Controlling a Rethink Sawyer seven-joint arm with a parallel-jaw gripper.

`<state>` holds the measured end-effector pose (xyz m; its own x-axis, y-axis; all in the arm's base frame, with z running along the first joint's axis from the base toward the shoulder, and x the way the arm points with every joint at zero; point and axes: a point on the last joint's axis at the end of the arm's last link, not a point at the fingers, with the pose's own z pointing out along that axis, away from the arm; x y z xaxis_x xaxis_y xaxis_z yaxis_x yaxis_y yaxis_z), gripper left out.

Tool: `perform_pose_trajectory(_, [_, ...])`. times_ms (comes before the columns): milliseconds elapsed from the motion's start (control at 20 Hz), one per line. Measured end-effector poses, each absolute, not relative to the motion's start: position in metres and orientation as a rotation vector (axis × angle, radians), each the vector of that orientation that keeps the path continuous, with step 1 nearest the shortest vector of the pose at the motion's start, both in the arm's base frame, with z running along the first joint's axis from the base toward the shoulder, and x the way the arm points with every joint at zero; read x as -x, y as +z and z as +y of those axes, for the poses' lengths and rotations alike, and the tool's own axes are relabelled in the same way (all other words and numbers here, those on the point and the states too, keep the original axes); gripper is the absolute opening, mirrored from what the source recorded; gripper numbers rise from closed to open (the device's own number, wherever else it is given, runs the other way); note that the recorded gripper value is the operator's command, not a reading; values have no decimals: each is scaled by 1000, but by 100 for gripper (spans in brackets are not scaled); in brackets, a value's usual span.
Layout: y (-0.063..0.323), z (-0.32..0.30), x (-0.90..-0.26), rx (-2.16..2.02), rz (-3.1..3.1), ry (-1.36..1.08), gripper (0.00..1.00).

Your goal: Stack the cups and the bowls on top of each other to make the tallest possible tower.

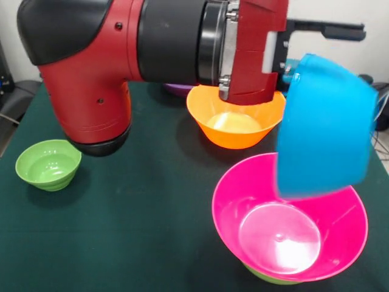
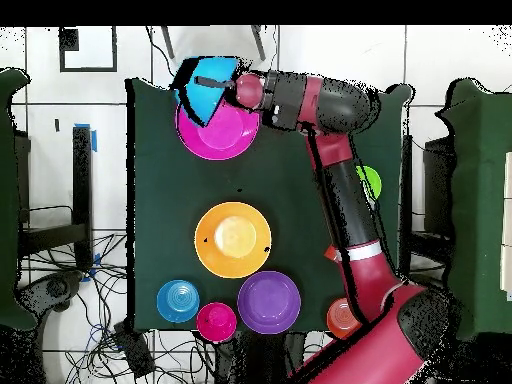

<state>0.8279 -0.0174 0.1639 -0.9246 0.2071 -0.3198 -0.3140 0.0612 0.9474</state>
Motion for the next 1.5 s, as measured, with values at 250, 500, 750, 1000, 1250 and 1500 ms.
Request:
perform_pose_trajectory(250, [164, -26, -833, 101, 1975, 1899, 100])
perform_pose_trajectory(500, [171, -33, -837, 102, 1983, 1873, 100])
perform_pose_trajectory(750, [182, -36, -839, 122, 1994, 1845, 100])
perform_pose_trajectory(1000, [189, -38, -840, 134, 2001, 1828, 100])
perform_pose_trajectory(1250, [189, -38, -841, 136, 2001, 1826, 100])
perform_pose_trajectory(1500, [189, -38, -840, 135, 2001, 1827, 100])
